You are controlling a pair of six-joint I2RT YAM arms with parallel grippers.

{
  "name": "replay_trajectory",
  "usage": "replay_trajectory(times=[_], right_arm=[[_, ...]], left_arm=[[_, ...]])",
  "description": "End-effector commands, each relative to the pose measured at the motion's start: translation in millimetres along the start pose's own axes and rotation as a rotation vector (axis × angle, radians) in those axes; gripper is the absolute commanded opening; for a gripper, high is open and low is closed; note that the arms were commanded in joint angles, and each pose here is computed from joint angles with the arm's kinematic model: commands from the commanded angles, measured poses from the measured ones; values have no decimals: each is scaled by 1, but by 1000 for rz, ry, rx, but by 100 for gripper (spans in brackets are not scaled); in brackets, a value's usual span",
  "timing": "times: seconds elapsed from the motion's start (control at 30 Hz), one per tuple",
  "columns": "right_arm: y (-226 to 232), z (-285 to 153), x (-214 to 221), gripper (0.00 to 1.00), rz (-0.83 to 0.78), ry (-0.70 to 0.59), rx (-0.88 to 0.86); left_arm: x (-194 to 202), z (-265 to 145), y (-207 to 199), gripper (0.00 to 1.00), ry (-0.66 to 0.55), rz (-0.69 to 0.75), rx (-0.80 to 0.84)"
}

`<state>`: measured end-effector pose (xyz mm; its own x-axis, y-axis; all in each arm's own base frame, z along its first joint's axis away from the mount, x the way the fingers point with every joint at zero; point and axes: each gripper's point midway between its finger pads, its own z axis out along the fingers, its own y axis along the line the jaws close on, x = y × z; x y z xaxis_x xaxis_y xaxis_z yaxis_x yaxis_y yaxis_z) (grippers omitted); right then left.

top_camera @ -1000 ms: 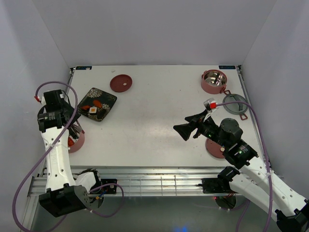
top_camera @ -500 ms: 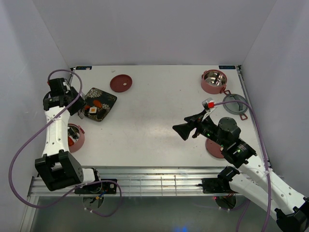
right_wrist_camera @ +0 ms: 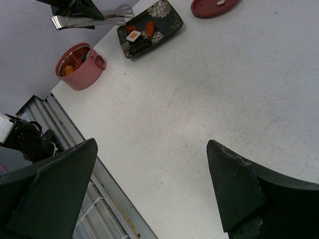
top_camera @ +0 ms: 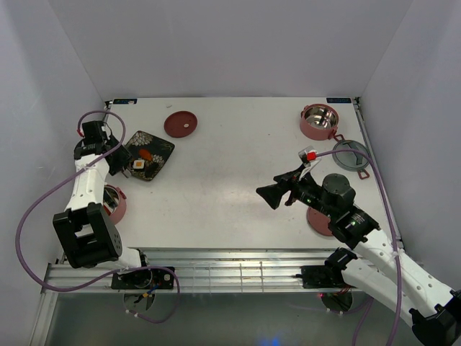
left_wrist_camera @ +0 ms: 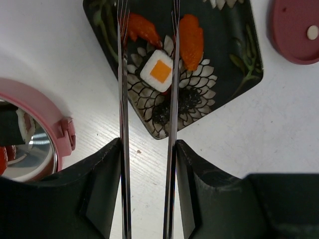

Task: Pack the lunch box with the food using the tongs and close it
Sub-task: Pick up the fake food from the plate.

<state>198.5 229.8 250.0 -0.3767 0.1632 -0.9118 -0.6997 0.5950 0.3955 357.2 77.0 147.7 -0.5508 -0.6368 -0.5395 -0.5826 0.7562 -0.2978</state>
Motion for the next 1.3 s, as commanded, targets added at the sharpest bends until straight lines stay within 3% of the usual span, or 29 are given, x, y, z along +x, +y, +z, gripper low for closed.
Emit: replay_trajectory(times=[0.0, 0.3, 1.27], right_arm=[[5, 2, -10, 96, -18, -42, -24], [6, -1, -14, 96, -22, -55, -24], [8, -6, -18, 96, -27, -72, -28]], left_arm=[[-6, -2, 10, 55, -57, -27, -42], [8, 12, 19, 56, -18, -136, -101], [17, 21, -9, 56, 7, -113, -68]])
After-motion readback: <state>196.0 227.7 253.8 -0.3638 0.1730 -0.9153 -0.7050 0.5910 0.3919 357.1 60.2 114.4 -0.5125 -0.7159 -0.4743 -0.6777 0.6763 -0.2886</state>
